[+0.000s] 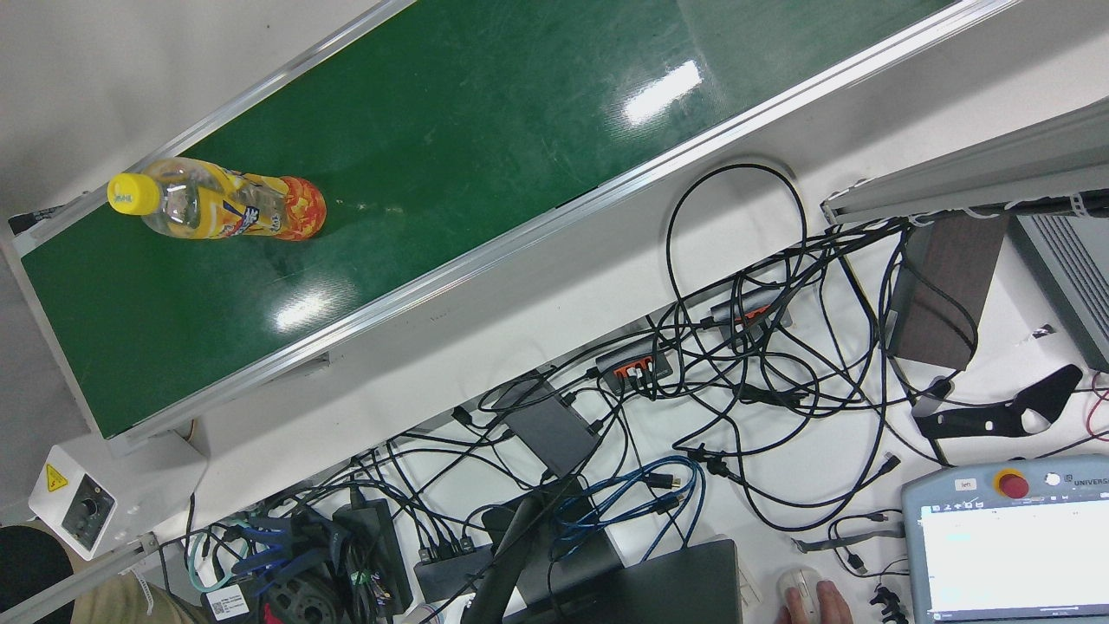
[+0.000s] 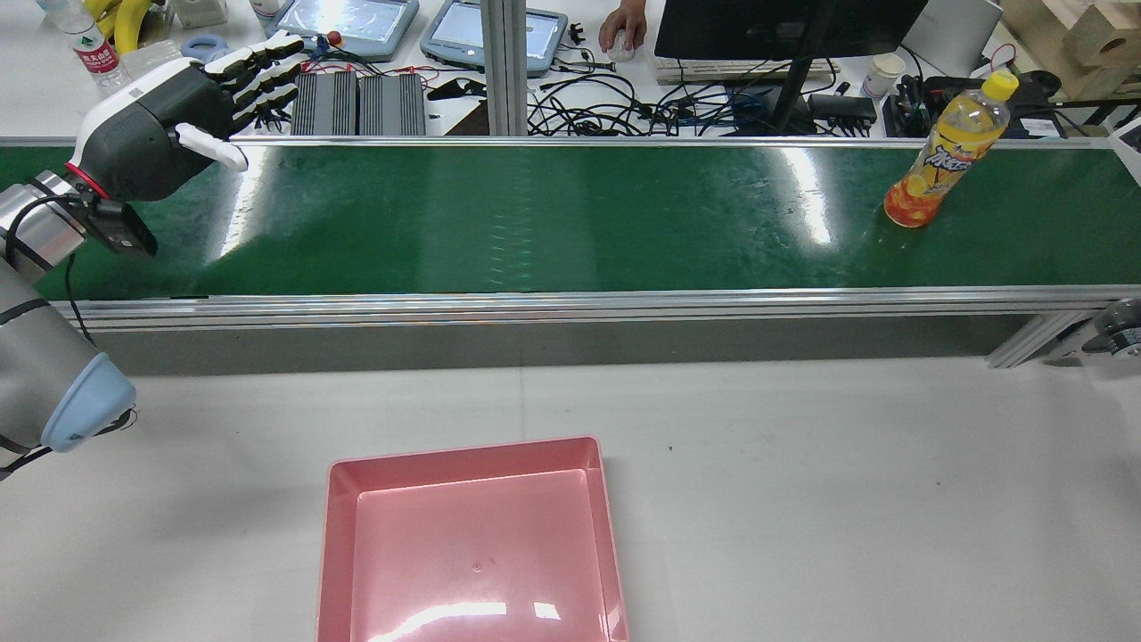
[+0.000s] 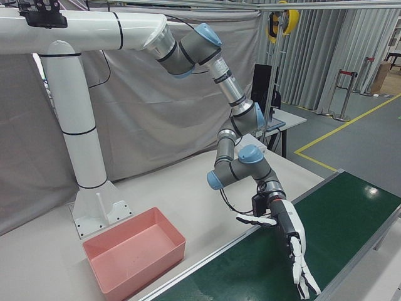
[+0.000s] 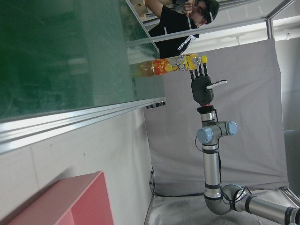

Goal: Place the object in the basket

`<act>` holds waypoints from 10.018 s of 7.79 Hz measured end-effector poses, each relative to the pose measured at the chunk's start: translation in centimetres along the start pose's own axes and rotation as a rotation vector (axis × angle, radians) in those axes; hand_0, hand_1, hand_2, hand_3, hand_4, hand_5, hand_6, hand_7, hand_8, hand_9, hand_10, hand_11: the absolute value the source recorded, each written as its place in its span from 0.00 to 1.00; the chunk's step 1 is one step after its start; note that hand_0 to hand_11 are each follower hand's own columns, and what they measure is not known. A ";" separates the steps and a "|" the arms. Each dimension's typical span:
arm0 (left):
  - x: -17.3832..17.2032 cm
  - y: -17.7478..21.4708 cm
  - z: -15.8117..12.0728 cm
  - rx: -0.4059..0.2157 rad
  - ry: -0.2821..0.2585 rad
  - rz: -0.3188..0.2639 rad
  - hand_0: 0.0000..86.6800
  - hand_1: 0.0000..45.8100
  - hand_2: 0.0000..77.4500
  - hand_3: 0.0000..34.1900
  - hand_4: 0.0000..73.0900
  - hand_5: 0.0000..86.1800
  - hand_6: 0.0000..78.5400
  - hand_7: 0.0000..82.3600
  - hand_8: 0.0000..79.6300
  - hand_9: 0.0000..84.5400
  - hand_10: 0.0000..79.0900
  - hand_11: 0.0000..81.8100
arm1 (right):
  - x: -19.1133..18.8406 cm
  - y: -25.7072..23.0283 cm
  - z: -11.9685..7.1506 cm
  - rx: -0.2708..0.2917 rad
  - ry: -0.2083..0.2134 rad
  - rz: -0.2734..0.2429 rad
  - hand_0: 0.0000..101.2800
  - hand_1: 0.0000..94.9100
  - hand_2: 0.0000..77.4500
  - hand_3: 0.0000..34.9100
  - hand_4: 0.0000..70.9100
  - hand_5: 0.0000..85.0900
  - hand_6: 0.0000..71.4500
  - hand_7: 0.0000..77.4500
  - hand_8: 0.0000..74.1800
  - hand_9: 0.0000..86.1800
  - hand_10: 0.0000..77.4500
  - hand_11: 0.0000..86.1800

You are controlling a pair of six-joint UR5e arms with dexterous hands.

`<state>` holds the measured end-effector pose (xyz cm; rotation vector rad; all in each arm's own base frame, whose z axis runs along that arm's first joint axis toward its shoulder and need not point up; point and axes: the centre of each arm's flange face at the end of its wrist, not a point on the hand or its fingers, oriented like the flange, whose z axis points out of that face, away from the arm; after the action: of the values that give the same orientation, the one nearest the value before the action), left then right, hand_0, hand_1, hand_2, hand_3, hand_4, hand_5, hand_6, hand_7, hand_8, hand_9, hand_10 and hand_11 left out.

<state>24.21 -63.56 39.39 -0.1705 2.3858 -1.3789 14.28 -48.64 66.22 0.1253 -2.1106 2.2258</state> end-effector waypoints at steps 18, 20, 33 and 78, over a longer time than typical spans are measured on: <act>0.2 0.0 0.0 -0.012 0.011 0.000 0.60 0.12 0.01 0.08 0.18 0.11 0.00 0.01 0.08 0.08 0.06 0.11 | 0.0 0.0 0.0 0.000 0.000 0.000 0.00 0.00 0.01 0.00 0.00 0.00 0.00 0.01 0.00 0.00 0.00 0.00; 0.2 0.0 0.0 -0.013 0.011 0.000 0.60 0.12 0.01 0.08 0.18 0.11 0.00 0.01 0.08 0.08 0.06 0.11 | 0.0 0.0 0.0 0.001 0.000 0.000 0.00 0.00 0.01 0.00 0.00 0.00 0.00 0.01 0.00 0.00 0.00 0.00; 0.2 0.1 0.1 -0.015 0.010 -0.001 0.61 0.13 0.01 0.08 0.18 0.12 0.00 0.01 0.08 0.08 0.06 0.11 | 0.0 0.0 0.0 0.000 0.000 0.000 0.00 0.00 0.01 0.00 0.00 0.00 0.00 0.01 0.00 0.00 0.00 0.00; 2.7 2.7 -0.1 -0.063 0.046 -0.030 0.61 0.13 0.01 0.08 0.19 0.13 0.00 0.01 0.08 0.08 0.07 0.11 | 0.0 0.3 0.0 -0.007 -0.001 0.001 0.00 0.00 0.01 0.00 0.00 0.00 0.00 0.01 0.00 0.00 0.00 0.00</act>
<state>21.87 -62.84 36.43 -0.1942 2.4762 -1.3351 14.29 -48.69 65.88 0.1249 -2.1190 2.2191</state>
